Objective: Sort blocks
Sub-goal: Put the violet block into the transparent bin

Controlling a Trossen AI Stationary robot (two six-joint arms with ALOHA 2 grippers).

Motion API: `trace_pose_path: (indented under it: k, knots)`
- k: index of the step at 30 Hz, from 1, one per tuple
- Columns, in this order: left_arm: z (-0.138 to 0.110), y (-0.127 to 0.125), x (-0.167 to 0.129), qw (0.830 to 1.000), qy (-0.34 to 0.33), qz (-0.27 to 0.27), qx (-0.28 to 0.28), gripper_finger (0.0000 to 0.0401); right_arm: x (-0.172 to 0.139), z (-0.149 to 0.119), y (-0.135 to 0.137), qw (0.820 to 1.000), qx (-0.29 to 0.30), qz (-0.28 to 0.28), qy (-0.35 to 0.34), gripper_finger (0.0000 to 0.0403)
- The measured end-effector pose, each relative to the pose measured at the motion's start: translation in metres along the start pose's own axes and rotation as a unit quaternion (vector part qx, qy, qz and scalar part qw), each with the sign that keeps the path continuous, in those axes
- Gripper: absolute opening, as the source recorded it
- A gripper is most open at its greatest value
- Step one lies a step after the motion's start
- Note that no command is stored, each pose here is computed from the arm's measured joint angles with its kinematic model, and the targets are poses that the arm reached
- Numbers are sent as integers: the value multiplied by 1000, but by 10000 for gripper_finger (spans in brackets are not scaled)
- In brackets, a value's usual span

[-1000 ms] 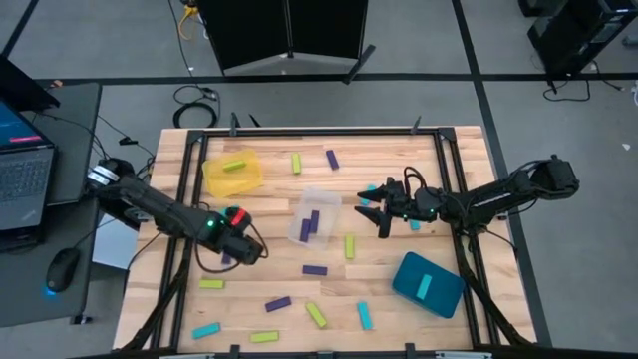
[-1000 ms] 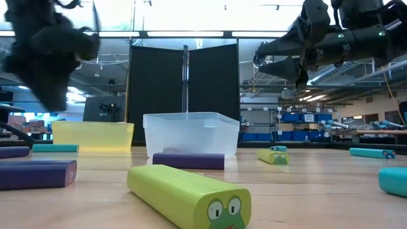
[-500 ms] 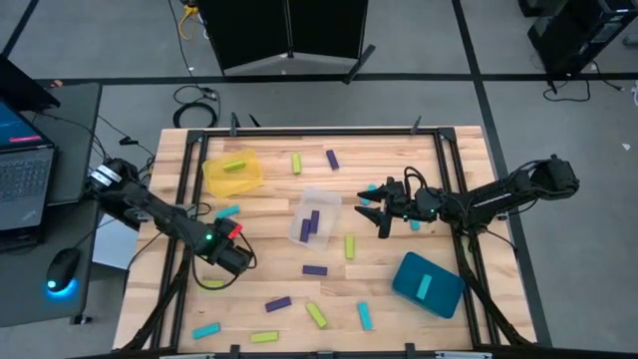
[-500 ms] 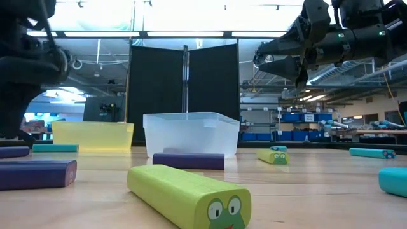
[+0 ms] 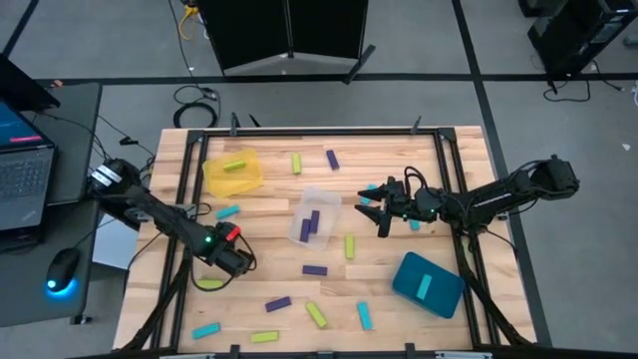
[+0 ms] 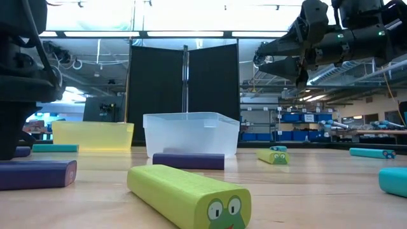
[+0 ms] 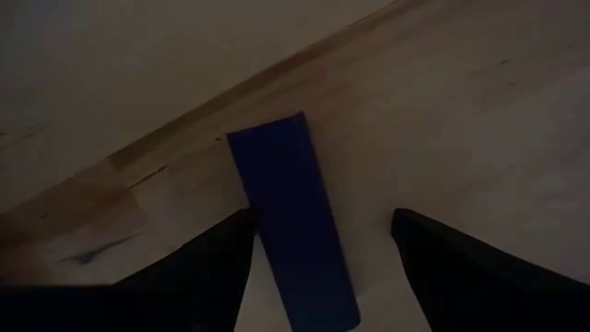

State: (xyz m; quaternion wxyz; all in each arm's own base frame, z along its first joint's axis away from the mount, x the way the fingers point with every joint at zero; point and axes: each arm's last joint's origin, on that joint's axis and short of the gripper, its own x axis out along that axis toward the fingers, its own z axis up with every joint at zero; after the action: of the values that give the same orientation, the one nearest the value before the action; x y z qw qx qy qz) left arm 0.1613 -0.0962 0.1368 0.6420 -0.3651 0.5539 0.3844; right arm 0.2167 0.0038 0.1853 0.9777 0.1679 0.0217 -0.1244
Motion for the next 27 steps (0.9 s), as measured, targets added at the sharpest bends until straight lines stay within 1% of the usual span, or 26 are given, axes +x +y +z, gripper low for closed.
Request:
trace_pose_path:
  k: [14,17,19,21,27]
  knots:
    - [0,0,1,1000,-5,-1,10,273,0,0,0,1000,0,-2,-1,247]
    - [0,0,1,1000,-5,-1,13,266,0,0,0,1000,0,-2,-1,247]
    - [0,0,1,1000,-6,-1,22,250,0,0,0,1000,0,-2,-1,247]
    - [0,-1,1,1000,-6,-4,27,222,0,0,0,1000,0,-2,-1,247]
    - [0,-1,1,999,-7,-7,38,114,0,0,0,1000,1,-2,-2,247]
